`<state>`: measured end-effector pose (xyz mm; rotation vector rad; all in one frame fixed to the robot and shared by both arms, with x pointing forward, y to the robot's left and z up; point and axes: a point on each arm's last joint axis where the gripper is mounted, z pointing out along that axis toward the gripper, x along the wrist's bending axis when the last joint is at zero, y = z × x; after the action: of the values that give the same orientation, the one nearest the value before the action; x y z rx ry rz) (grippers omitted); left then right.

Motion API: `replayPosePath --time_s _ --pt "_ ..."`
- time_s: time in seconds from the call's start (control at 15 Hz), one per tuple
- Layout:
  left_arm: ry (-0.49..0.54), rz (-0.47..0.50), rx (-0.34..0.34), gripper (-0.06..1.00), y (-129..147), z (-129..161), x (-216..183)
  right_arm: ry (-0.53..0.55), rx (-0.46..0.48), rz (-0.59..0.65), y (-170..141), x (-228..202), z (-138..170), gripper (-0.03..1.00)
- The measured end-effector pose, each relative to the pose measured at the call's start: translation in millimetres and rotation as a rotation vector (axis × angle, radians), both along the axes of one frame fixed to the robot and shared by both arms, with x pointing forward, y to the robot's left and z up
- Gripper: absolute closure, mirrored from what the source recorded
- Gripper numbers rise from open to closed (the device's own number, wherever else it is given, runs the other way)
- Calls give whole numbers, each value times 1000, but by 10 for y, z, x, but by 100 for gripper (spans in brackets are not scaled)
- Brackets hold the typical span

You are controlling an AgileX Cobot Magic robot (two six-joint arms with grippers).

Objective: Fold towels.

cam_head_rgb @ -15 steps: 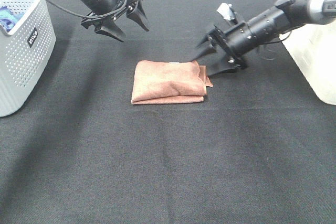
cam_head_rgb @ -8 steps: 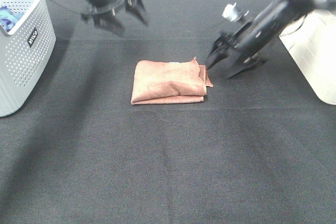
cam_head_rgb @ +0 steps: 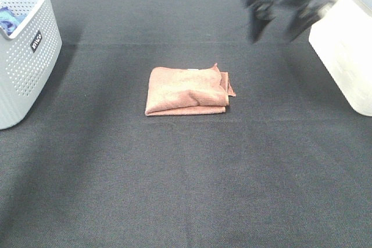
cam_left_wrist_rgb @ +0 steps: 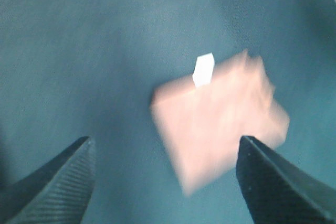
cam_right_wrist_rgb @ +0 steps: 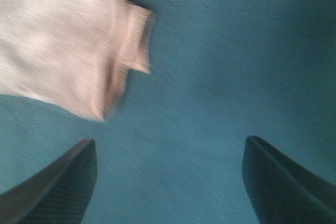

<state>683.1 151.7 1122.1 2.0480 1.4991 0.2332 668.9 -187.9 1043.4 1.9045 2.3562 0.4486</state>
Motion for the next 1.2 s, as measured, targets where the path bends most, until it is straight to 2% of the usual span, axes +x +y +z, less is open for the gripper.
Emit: replayPosePath --time_s 0.07,0.13,0.33,0.47,0.53,0.67,0.93,1.13,1.2 --pt "31 6 62 24 58 65 -287 -4 -19 -16 -68 -198 141 24" --pt "31 6 62 24 58 65 -287 -4 -19 -16 -68 -198 141 24" --pt "155 80 165 24 329 -59 -894 23 -37 -29 -215 -777 327 24" --pt "217 109 193 24 498 -131 -1377 51 -45 -28 -318 -1219 352 24" --pt "248 113 203 24 620 -188 -1763 53 -47 -28 -406 -1594 387 24" --pt "257 116 206 24 787 -297 -2291 36 -42 -30 -513 -2052 356 24" --pt "199 123 183 24 1082 -591 -3233 -61 -19 -34 -706 -2881 258 24" --pt "40 130 123 24 1246 -740 -3759 -220 21 -39 -820 -3368 227 24" --pt "-80 137 76 24 1300 -746 -3933 -317 41 -33 -859 -3531 219 24"
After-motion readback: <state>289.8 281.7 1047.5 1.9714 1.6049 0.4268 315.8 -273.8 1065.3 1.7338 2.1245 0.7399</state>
